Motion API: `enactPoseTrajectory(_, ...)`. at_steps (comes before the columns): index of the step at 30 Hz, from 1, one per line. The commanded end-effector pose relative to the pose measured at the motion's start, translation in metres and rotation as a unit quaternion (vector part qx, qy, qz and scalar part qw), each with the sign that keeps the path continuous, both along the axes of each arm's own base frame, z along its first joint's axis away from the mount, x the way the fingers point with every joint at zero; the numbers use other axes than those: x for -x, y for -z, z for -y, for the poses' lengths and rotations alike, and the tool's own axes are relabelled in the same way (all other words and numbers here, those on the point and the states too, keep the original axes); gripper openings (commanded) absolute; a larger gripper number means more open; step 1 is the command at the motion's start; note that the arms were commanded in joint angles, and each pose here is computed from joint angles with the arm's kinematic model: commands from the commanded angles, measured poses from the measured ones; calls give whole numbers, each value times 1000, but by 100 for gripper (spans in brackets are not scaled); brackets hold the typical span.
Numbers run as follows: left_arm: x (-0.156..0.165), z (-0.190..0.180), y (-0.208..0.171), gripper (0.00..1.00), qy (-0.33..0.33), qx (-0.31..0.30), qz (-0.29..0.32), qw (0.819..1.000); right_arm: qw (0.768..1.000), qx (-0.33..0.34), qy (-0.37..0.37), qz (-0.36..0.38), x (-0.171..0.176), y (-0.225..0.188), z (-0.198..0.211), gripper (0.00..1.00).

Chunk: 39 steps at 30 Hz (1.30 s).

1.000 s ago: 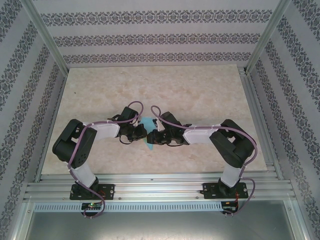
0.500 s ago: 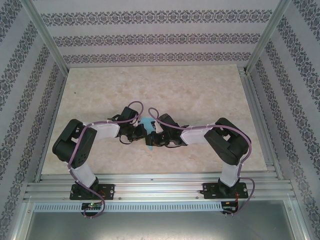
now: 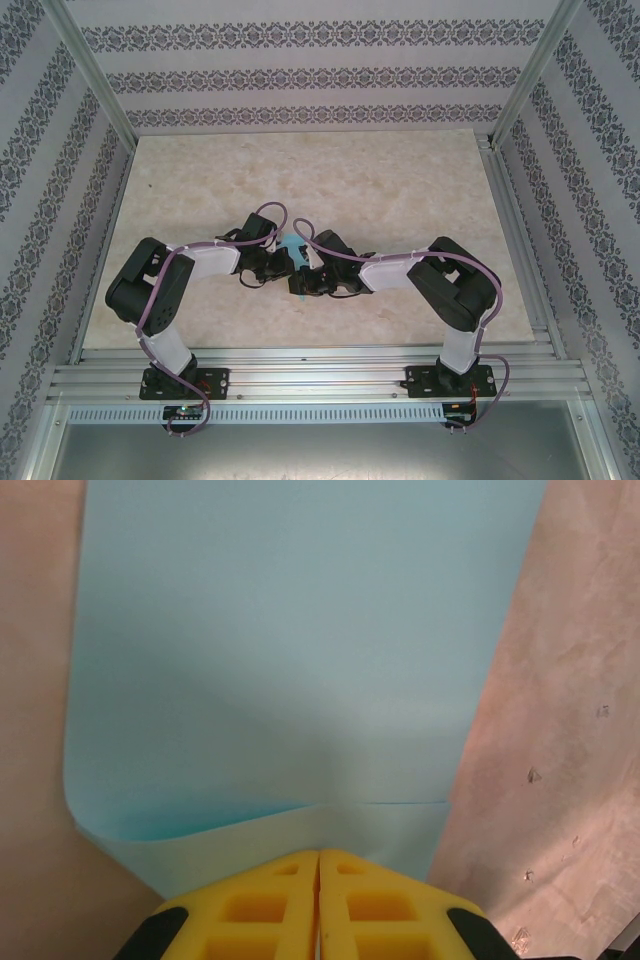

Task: Fold a paper plane with a square sheet of paper (fold left side to right side)

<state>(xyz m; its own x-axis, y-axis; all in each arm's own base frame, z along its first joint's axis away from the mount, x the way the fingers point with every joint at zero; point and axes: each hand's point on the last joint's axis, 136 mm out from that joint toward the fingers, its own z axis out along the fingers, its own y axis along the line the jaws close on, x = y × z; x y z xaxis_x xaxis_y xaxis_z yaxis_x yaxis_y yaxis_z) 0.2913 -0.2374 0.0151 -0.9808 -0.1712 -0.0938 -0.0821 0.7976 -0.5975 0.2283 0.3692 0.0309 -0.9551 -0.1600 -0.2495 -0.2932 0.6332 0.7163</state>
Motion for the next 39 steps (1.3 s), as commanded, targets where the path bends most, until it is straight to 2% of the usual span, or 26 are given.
enactPoseTrajectory(1,17,-17,34,9,0,-57,-36,998,1000,4,-9,-7,8,6,-3,20)
enactPoseTrajectory(15,17,-18,36,8,-1,-59,-37,998,1000,7,-5,-11,12,12,-1,19)
enactPoseTrajectory(24,17,-17,33,8,0,-56,-34,998,999,-24,15,43,-5,-37,10,21)
enactPoseTrajectory(39,17,-17,34,7,-1,-53,-32,998,999,-4,40,28,-44,-7,11,20)
